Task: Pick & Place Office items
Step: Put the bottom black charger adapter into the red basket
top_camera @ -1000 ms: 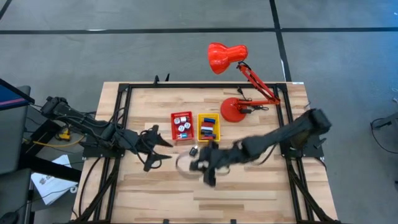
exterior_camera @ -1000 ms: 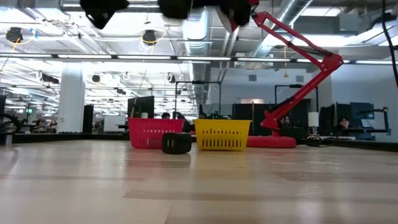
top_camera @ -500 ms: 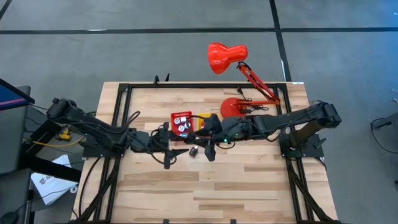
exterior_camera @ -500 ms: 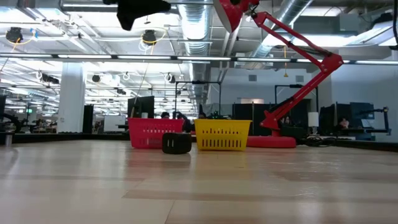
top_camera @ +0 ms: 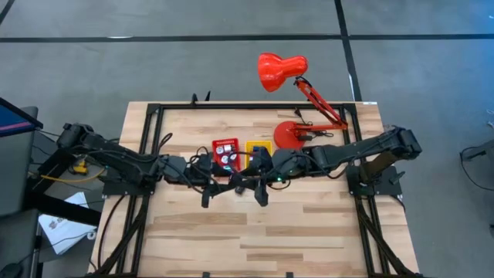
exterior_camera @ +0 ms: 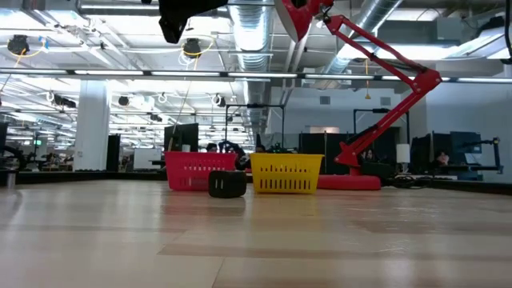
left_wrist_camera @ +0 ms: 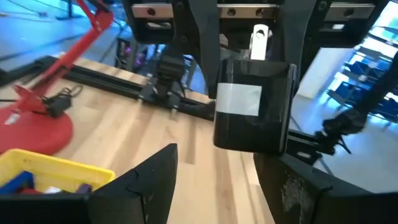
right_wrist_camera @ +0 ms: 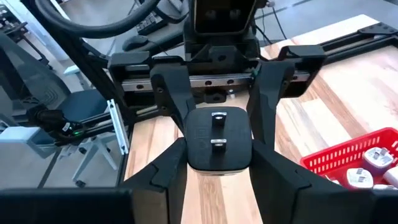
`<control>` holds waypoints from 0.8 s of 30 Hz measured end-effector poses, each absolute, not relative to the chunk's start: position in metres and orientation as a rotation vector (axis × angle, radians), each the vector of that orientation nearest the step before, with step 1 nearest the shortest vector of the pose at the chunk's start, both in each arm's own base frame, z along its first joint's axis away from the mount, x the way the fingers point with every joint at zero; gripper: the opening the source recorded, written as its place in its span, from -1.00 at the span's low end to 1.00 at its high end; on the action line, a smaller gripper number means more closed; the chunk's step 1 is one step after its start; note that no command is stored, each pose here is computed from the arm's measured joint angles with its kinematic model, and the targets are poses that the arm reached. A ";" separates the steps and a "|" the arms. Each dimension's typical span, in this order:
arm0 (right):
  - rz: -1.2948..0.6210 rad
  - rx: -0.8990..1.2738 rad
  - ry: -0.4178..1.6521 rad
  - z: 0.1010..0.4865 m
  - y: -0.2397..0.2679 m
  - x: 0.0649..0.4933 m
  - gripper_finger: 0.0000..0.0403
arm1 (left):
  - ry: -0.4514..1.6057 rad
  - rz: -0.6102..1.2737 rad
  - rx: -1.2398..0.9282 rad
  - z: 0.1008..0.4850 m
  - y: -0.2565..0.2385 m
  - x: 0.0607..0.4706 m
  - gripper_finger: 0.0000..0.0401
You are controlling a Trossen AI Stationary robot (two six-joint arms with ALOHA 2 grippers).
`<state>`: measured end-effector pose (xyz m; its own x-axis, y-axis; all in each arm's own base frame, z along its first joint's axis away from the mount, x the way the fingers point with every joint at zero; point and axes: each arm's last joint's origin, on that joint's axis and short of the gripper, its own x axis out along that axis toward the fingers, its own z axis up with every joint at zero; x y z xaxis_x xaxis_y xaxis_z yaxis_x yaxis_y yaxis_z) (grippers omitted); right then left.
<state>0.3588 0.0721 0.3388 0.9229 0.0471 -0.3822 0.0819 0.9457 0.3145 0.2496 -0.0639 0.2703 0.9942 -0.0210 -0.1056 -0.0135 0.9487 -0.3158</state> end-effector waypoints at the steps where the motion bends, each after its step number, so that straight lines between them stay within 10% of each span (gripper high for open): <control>1: -0.017 0.333 0.398 0.339 0.072 0.359 -0.32 | 0.111 -0.012 -0.323 0.270 -0.064 0.250 0.04; 24: 0.010 0.353 0.409 0.328 0.071 0.369 -0.31 | 0.209 -0.108 -0.341 0.265 -0.067 0.248 0.04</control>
<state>0.3688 0.0713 0.3279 0.9184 0.0803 -0.3874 0.0606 0.9391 0.3383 0.2481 -0.0671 0.2645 0.9728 -0.1404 -0.1844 0.0703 0.9368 -0.3427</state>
